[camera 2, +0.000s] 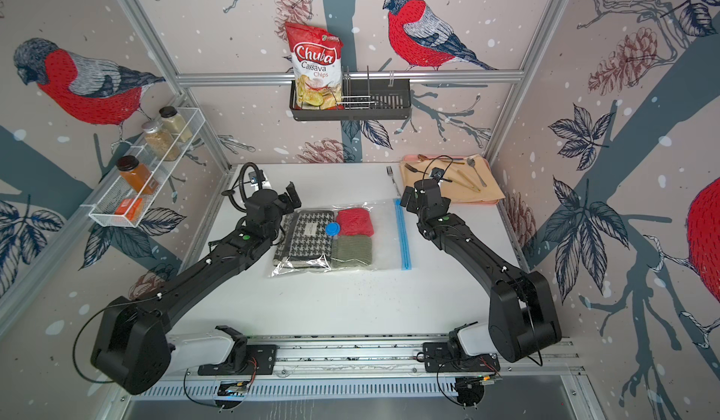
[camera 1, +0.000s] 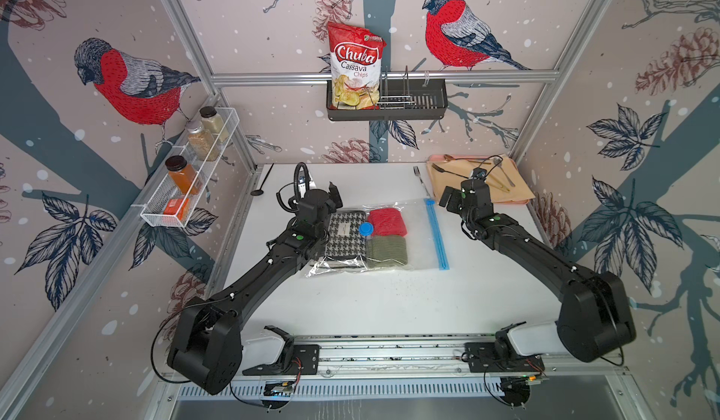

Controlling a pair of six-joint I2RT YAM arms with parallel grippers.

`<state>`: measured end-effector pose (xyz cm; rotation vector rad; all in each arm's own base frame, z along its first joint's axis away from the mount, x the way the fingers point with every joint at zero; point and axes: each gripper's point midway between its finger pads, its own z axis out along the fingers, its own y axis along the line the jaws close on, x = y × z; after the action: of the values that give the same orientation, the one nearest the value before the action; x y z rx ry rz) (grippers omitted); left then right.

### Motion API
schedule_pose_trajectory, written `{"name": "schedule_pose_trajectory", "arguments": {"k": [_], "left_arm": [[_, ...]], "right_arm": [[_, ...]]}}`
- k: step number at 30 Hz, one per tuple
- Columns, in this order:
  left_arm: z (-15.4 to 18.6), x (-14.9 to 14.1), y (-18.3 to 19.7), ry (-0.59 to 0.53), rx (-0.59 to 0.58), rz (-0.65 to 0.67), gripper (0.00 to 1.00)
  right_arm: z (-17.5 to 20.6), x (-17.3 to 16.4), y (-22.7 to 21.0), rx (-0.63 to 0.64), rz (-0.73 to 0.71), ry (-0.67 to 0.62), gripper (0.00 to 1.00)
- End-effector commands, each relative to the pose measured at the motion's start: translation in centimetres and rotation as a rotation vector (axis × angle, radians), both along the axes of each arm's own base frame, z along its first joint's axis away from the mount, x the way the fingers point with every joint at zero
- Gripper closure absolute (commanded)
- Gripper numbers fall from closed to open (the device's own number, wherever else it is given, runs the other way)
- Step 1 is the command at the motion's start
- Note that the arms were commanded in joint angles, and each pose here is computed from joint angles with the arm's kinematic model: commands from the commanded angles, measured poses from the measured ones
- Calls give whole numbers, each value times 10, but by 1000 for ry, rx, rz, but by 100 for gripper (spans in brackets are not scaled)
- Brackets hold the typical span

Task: Take the scarf out of the vacuum bag
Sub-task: Adjust the vacuum bag at the center of the board.

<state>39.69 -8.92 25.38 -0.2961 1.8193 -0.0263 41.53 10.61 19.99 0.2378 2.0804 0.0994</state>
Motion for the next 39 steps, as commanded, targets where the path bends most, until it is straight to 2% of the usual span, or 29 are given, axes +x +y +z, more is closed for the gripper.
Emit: {"name": "schedule_pose_trajectory", "arguments": {"k": [1,4,7,10,14,16,20,21,24,26,28,33,35,39], "left_arm": [[3,-18,25,-15,58,127,2],[9,-33,39,-52,94,212,2],[12,-40,45,-17,194,329,2],[7,-33,28,31,253,341,2],[3,-26,-18,18,300,265,2],[-2,-24,-23,39,319,296,2],[-7,-26,-8,37,226,406,2],[-7,-25,-9,33,191,380,2],[-8,-18,-22,4,39,145,2],[-5,-24,-18,-40,-51,77,2],[-1,-29,-13,-58,-19,79,2],[-13,-24,2,35,91,195,2],[-17,-20,-2,50,66,166,2],[-26,-9,-10,79,-51,78,2]], "right_arm": [[-11,-4,-4,-34,-21,42,0],[-24,-2,-10,-66,-51,85,0],[-27,1,-14,-84,-77,135,0],[-25,2,-11,-65,-63,122,0],[-24,0,-8,-31,-47,94,0],[-27,0,-9,-39,-51,105,0],[-34,-2,-10,-52,-48,125,1],[-34,-2,-10,-47,-45,125,1],[-36,-2,-7,-21,-22,128,1],[-37,-1,-6,10,-1,133,2],[-37,-1,3,50,53,143,6],[-30,-4,32,128,186,146,18],[-37,-6,37,138,211,171,25],[-57,-12,33,139,199,234,28]]}}
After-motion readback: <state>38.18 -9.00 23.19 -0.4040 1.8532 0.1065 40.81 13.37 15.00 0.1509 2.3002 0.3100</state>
